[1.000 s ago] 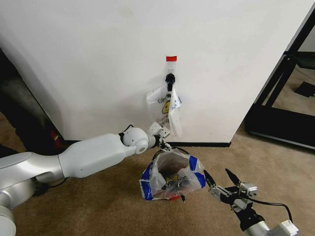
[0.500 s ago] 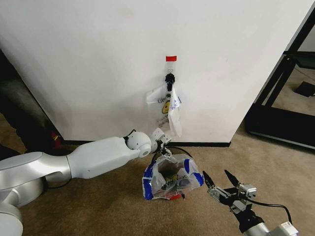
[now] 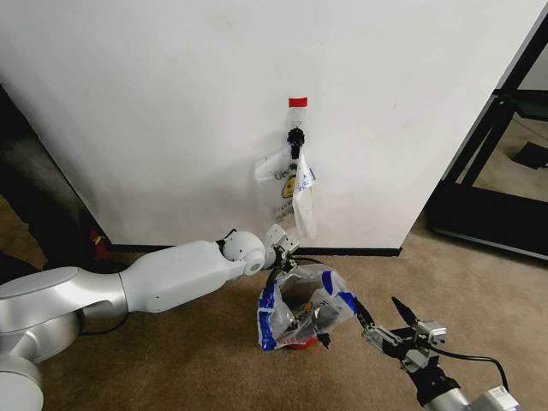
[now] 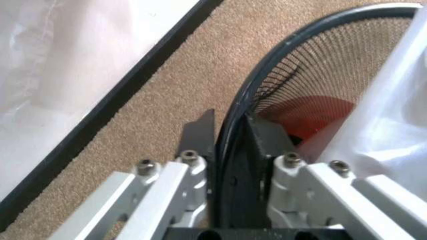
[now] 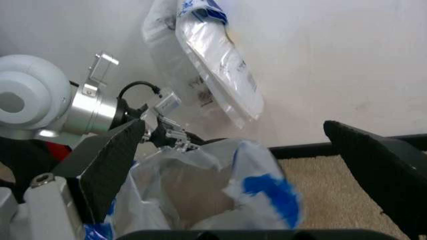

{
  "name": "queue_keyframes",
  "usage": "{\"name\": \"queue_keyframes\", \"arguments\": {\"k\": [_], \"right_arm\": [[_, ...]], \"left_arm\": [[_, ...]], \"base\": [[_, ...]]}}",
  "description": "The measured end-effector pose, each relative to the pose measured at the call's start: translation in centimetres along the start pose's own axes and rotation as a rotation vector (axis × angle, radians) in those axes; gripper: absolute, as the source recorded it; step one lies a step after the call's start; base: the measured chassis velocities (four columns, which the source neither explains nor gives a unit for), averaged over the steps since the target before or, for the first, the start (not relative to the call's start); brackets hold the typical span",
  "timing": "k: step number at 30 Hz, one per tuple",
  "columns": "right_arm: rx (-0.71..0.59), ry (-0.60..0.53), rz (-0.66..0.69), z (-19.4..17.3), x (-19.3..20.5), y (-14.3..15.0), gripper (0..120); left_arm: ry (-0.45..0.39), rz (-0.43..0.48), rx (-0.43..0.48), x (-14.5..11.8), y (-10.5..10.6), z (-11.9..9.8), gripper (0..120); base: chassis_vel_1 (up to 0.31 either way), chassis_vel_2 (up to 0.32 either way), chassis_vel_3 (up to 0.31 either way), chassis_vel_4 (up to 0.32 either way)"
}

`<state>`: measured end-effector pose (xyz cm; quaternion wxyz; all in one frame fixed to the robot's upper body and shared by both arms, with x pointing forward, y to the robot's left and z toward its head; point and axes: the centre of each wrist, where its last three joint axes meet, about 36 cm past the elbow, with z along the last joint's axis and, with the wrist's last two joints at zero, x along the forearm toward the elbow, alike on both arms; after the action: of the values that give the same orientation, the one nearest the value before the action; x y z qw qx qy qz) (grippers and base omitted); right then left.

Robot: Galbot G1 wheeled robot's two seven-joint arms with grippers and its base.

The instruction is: Pick up the garbage bag from the wall and place it over the trash bin.

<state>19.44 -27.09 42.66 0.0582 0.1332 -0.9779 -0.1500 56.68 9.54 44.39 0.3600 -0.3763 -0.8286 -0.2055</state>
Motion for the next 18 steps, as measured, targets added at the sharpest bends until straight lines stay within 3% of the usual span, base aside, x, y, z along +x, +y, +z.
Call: {"name": "queue_keyframes", "arguments": {"k": [4,10,18], "right_arm": [[0.0,0.0,0.003,0.1,0.0,0.0,100],[0.001,0.003,0.009,0.2,-0.1,0.0,100],[0.006,0.0,0.012,0.1,-0.3,-0.1,100]], "left_arm": [[0.008,0.006,0.015,0.0,0.1,0.2,4],[0.006,-0.008,0.045,0.2,0.6,0.6,3],[-0.051,-0.047,0.167,3.2,1.7,0.7,3]], "base": [[0.0,0.0,0.0,0.0],[0.0,0.0,0.0,0.0],[0.0,0.0,0.0,0.0]]}}
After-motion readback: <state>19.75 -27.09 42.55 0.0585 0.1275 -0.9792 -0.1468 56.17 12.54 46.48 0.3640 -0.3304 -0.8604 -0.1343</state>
